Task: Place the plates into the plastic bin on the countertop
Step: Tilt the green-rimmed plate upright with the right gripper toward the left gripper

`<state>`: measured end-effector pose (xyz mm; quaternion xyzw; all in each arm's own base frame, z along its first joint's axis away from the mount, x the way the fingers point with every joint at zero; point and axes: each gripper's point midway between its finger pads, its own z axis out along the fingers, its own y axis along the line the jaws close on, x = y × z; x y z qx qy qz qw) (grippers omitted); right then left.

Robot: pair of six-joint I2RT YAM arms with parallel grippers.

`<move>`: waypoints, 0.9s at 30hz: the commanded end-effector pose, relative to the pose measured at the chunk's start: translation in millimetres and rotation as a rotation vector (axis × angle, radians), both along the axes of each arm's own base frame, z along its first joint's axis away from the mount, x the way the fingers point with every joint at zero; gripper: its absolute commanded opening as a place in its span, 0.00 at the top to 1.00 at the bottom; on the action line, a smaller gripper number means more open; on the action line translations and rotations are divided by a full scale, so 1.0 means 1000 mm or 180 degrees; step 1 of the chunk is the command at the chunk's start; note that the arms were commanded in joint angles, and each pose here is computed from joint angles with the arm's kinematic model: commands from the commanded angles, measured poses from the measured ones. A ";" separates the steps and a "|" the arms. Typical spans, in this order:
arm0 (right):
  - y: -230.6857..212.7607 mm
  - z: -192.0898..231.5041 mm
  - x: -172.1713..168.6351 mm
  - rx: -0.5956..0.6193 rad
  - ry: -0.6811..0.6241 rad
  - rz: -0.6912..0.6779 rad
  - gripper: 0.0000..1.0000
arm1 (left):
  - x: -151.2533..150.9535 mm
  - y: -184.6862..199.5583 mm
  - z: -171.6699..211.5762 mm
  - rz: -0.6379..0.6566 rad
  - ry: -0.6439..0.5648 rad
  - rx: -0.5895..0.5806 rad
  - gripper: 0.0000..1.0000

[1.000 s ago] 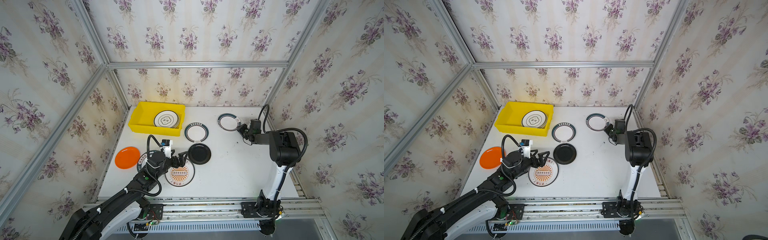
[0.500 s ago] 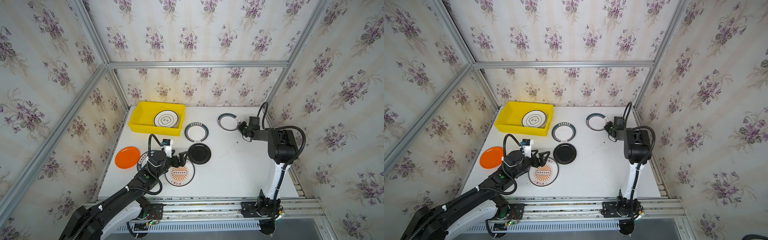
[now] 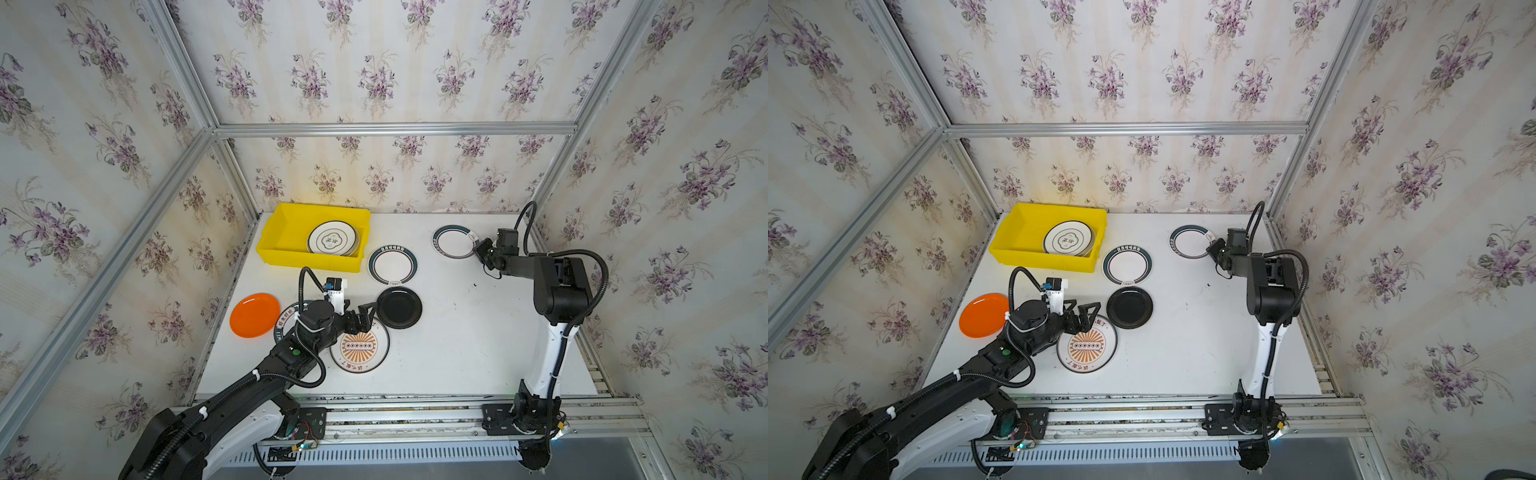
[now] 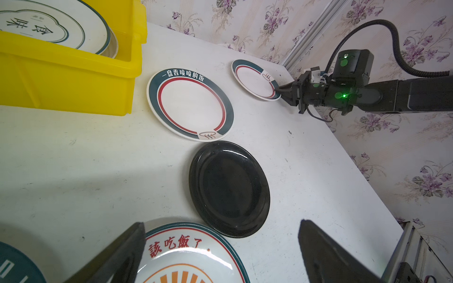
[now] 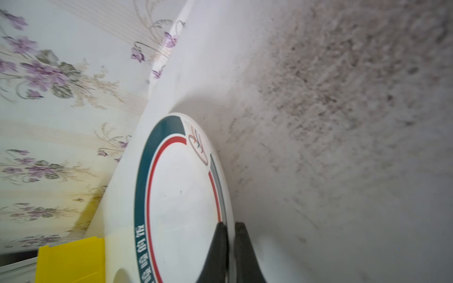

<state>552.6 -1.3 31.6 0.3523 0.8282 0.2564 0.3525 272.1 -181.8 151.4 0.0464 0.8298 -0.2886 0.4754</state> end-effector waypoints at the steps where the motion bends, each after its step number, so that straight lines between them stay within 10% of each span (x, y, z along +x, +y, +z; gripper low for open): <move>1: -0.005 -0.029 -0.020 -0.0111 0.0413 -0.0033 1.00 | 0.003 0.000 0.003 0.0031 -0.0029 -0.0002 0.00; 27: 0.037 0.056 -0.102 -0.0742 -0.0099 0.0032 1.00 | -0.008 -0.008 0.017 -0.0132 0.0020 -0.0198 0.00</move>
